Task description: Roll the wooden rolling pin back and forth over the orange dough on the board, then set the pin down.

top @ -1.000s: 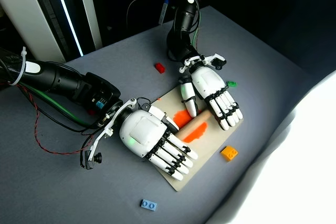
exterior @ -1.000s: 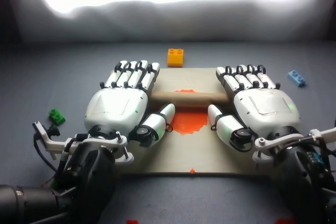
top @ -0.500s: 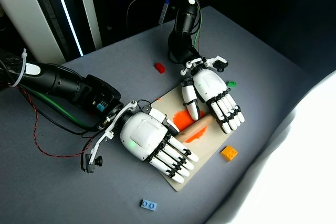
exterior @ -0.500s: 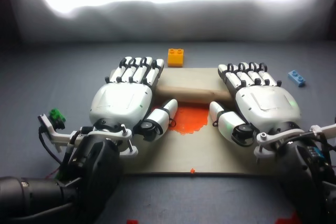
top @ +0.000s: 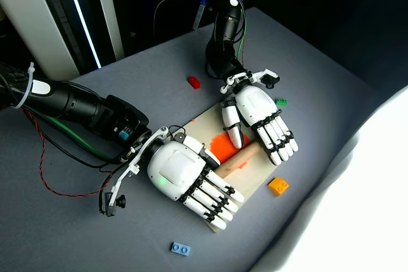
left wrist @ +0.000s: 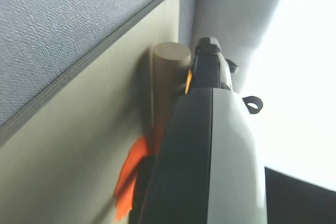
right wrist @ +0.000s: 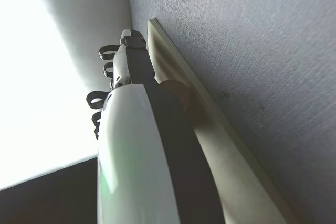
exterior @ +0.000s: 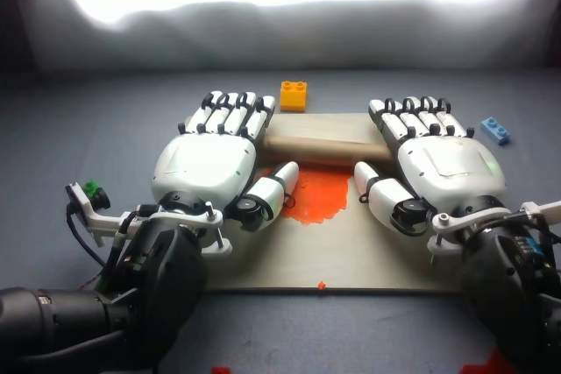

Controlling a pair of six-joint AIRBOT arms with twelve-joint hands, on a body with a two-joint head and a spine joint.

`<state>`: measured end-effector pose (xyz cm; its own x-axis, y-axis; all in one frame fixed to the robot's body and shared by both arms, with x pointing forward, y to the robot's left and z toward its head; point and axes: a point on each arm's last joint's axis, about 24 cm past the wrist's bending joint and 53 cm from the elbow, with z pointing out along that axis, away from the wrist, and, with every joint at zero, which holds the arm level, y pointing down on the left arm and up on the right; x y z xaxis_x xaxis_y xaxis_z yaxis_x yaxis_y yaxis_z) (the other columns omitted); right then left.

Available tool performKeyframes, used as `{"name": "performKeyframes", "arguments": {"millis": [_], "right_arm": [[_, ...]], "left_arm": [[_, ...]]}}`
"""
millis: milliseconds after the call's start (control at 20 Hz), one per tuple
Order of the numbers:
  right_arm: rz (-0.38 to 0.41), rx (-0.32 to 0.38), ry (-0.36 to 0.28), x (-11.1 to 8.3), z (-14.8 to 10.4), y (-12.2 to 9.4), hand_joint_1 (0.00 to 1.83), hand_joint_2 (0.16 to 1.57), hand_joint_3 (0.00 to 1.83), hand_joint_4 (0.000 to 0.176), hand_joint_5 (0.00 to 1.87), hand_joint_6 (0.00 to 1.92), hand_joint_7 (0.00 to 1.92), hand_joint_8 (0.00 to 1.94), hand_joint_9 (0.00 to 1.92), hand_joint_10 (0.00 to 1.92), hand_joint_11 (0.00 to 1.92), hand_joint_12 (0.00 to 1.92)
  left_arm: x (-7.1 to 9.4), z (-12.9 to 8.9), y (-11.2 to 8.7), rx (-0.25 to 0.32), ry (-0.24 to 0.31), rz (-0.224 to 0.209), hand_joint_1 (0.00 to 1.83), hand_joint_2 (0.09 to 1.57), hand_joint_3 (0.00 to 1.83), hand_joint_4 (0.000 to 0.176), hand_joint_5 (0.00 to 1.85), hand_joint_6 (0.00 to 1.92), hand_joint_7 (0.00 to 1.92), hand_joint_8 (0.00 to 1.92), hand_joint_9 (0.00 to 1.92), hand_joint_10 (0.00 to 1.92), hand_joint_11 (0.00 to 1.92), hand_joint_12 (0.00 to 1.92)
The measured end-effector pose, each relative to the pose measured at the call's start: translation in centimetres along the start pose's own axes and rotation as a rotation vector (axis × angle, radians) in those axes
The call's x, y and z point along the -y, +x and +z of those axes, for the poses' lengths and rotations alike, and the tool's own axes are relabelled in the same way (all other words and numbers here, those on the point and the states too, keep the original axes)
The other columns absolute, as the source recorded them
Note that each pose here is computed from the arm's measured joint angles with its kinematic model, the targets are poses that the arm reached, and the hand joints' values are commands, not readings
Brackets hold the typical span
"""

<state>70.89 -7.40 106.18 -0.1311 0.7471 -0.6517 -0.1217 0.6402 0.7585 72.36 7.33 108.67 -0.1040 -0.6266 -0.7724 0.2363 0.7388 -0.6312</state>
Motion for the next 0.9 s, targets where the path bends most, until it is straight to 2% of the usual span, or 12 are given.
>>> {"name": "performKeyframes", "arguments": {"millis": [900], "right_arm": [[0.019,-0.002,0.001,0.1,0.8,-0.1,0.0,1.57,0.09,0.0,0.07,0.0,0.08,0.0,0.03,0.0,0.0,0.0]], "left_arm": [[0.3,1.3,0.1,-0.018,0.003,0.012,0.0,1.51,0.0,0.0,0.01,0.0,0.0,0.0,0.0,0.0,0.0,0.0]]}}
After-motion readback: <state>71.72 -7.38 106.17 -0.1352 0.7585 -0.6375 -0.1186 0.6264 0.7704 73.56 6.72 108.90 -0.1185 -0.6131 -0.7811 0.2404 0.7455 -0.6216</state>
